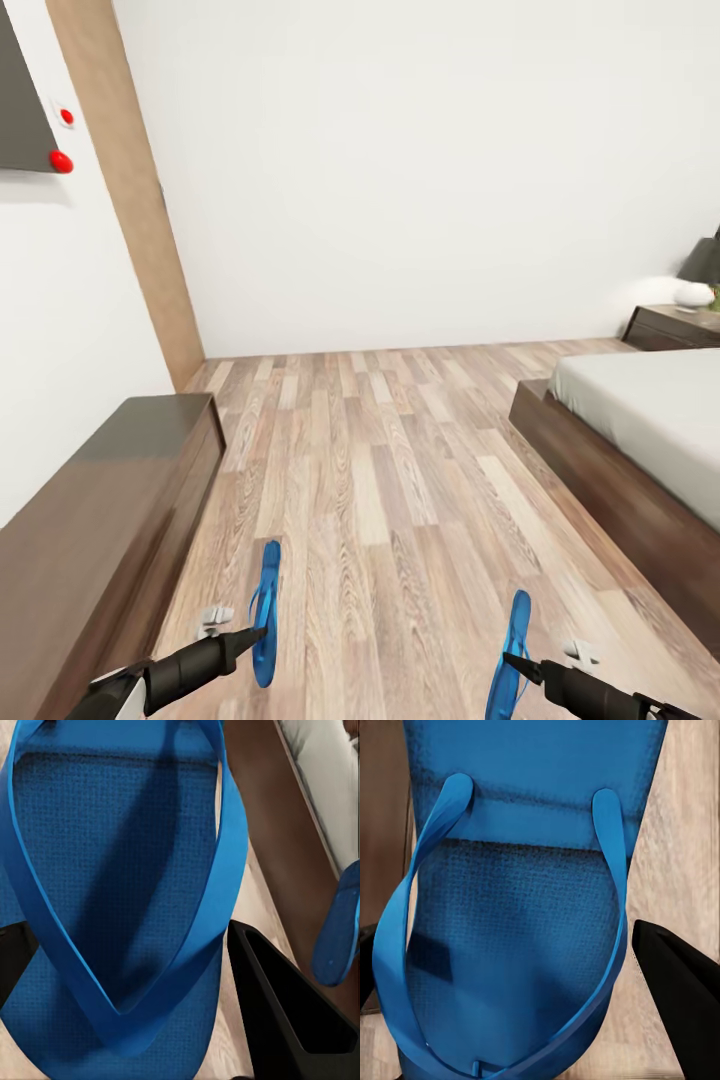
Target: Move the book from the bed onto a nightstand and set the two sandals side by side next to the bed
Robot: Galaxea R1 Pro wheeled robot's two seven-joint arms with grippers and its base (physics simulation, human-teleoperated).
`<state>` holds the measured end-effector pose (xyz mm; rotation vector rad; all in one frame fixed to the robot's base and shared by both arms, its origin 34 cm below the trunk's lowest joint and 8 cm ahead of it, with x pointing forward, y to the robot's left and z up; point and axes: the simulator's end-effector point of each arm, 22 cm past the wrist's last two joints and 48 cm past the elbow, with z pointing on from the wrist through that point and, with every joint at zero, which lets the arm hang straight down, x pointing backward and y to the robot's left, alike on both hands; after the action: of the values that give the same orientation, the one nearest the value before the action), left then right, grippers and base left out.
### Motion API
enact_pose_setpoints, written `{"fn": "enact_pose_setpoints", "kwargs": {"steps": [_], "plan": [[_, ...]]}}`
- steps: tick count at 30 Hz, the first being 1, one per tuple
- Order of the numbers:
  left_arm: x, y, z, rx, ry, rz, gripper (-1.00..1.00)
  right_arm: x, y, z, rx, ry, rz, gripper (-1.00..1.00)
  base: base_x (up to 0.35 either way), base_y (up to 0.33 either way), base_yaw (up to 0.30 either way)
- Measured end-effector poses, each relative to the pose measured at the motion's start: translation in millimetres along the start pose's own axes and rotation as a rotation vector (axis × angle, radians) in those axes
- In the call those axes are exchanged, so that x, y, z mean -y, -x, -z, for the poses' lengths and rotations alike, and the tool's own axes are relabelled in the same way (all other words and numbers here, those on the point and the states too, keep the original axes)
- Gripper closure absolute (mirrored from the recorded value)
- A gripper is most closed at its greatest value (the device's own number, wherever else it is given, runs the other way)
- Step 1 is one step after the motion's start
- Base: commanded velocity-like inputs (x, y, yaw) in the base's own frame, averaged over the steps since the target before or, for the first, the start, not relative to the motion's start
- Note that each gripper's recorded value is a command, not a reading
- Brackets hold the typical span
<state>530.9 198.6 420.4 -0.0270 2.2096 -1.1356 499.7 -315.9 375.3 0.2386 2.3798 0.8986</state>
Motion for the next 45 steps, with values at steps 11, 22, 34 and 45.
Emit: {"fn": "enact_pose_setpoints", "kwargs": {"steps": [11,22,34,45], "plan": [[15.9,16.9,7.1,0.0,0.001,0.0,1.0,-15.4,15.1,11.4,-0.001,0.0,0.0,1.0,0.0,0.0,-0.279],[32.0,33.1,14.1,-0.001,0.001,0.0,1.0,-30.7,29.6,22.9,-0.001,0.001,0.0,1.0,0.0,0.0,-0.265],[49.4,50.4,22.0,-0.001,0.0,0.0,1.0,-47.1,45.0,35.4,-0.002,0.001,0.0,1.0,0.0,0.0,-0.265],[64.9,65.4,29.3,-0.002,0.001,0.0,1.0,-61.7,58.3,46.9,-0.003,0.001,-0.001,1.0,0.0,0.0,-0.265]]}}
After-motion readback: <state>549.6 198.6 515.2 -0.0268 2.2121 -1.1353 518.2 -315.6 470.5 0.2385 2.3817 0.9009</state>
